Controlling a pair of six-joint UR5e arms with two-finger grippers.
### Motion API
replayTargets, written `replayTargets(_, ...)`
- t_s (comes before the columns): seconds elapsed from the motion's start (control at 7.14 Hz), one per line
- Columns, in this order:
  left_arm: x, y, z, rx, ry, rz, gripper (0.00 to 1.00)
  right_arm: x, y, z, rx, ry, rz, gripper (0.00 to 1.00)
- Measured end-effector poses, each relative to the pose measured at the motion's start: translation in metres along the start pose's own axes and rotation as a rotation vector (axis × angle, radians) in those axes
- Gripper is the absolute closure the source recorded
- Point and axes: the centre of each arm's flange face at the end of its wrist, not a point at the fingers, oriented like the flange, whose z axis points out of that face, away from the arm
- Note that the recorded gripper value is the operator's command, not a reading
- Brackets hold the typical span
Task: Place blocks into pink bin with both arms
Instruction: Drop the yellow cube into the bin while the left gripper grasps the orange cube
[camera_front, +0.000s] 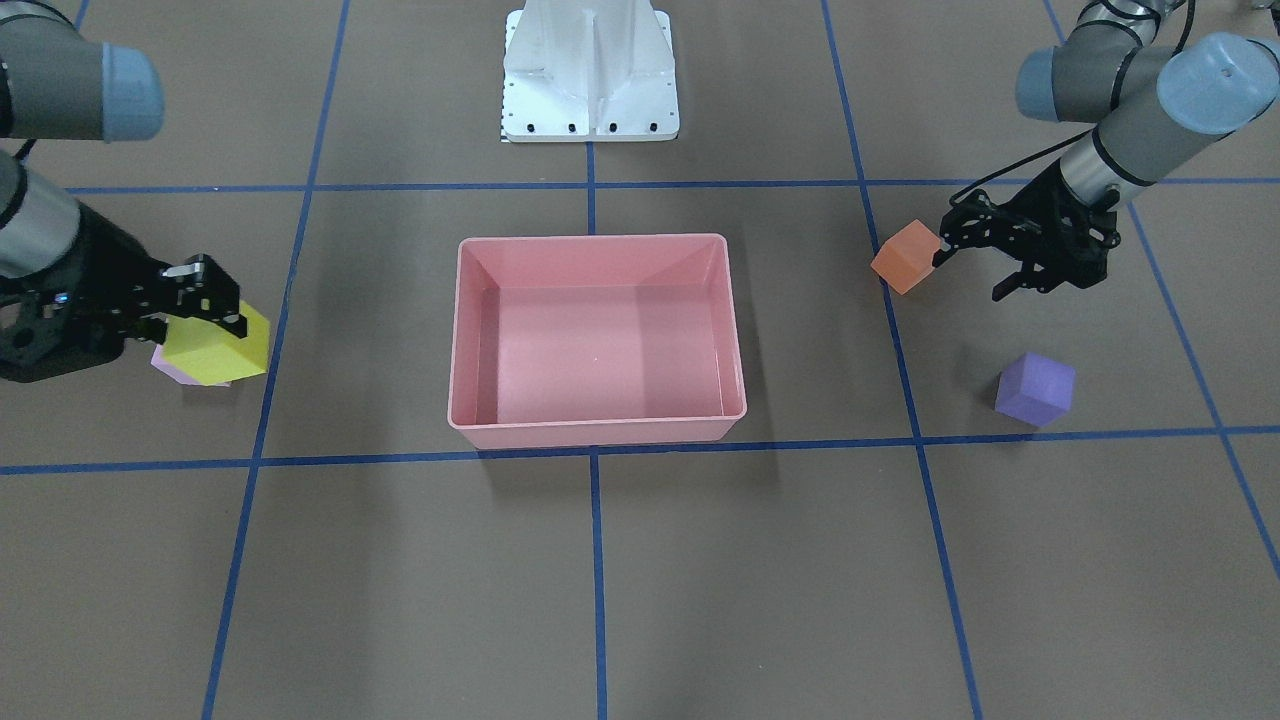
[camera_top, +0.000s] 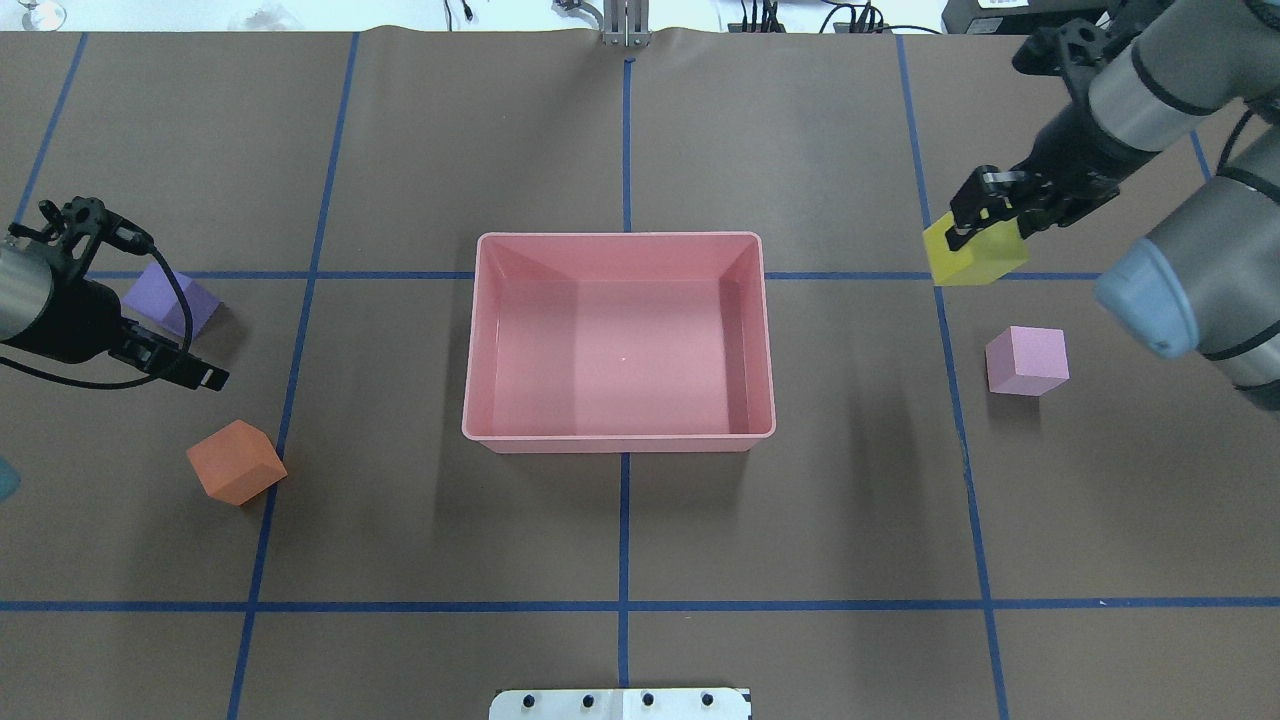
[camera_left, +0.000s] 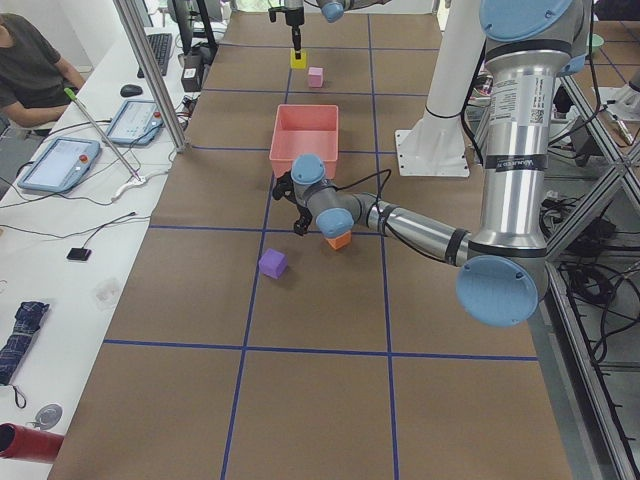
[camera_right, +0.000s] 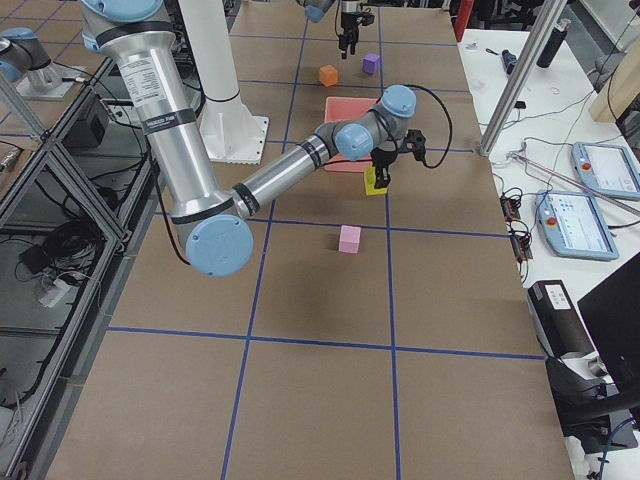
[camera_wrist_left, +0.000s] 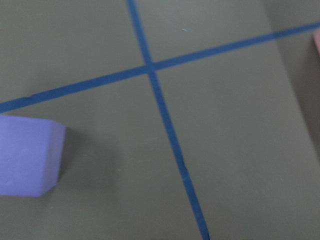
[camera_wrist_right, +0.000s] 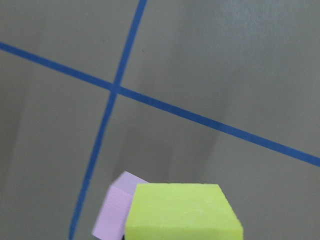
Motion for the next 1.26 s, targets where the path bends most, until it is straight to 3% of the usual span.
replayTargets(0.14, 0.005, 0.008, 0.007, -0.009, -0.011, 0.113, 0.02, -0.064, 0.008, 0.015, -0.005, -0.018, 0.069, 1.00)
replayTargets(0.28, 0.007, 0.017, 0.015, -0.018, -0.036, 0.197, 0.01, -0.112, 0.020, 0.030, -0.010, -0.029, 0.117, 1.00)
replayTargets(0.7, 0.028, 0.035, 0.041, -0.057, -0.043, 0.291, 0.01, -0.195, 0.065, 0.085, -0.027, -0.024, 0.178, 1.00)
replayTargets(0.84, 0.033, 0.039, 0.046, -0.068, -0.035, 0.297, 0.01, -0.209, 0.073, 0.110, -0.021, -0.032, 0.182, 0.65)
replayTargets(0.98, 0.037, 0.043, 0.049, -0.076, -0.028, 0.301, 0.01, -0.219, 0.074, 0.132, -0.012, -0.052, 0.199, 0.01)
replayTargets(1.26, 0.044, 0.047, 0.055, -0.088, -0.019, 0.309, 0.01, -0.228, 0.072, 0.156, 0.020, -0.069, 0.216, 0.00)
